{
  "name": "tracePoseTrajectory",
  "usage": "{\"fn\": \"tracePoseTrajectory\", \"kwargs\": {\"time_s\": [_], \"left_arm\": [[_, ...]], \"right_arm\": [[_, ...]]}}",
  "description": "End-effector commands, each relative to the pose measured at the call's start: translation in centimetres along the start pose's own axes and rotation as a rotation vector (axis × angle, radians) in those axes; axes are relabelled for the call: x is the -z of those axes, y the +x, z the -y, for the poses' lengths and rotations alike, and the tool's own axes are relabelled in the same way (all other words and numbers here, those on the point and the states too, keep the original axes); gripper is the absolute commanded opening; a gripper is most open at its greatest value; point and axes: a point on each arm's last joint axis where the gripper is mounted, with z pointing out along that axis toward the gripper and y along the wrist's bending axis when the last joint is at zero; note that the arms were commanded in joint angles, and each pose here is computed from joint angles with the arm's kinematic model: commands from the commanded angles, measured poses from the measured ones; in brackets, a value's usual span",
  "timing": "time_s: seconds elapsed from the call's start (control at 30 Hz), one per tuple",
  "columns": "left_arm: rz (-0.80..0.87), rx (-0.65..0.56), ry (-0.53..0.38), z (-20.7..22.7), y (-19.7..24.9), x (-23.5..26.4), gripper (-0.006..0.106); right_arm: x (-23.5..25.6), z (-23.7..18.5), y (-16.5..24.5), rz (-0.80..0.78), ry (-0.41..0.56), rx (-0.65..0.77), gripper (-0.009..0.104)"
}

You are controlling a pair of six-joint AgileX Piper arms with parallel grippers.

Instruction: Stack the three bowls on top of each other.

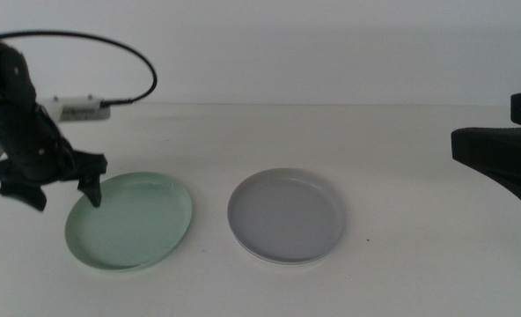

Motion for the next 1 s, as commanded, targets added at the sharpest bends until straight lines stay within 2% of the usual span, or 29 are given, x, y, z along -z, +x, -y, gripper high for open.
{"fn": "tracePoseTrajectory", "kwargs": {"time_s": [0.0,0.33,0.5,0.7,0.73,0.97], "left_arm": [[-0.015,0.031,0.027,-0.8,-0.5,-1.1,0.094],[-0.055,0.052,0.055,-1.5,-1.3,-5.6,0.094],[-0.08,0.087,0.099,-1.1,-1.2,-5.9,0.094],[-0.067,0.089,0.099,-1.1,-1.3,-5.9,0.093],[-0.072,0.087,0.097,-1.1,-1.2,-5.9,0.091],[-0.076,0.079,0.112,-1.0,-1.2,-5.9,0.058]], "right_arm": [[0.0,0.0,0.1,0.003,0.0,0.001,0.093],[0.0,0.0,0.1,0.003,0.0,0.001,0.093],[0.0,0.0,0.1,0.003,0.0,0.001,0.093],[0.0,0.0,0.1,0.003,0.0,0.001,0.093],[0.0,0.0,0.1,0.003,0.0,0.001,0.093],[0.0,0.0,0.1,0.003,0.0,0.001,0.093]]}}
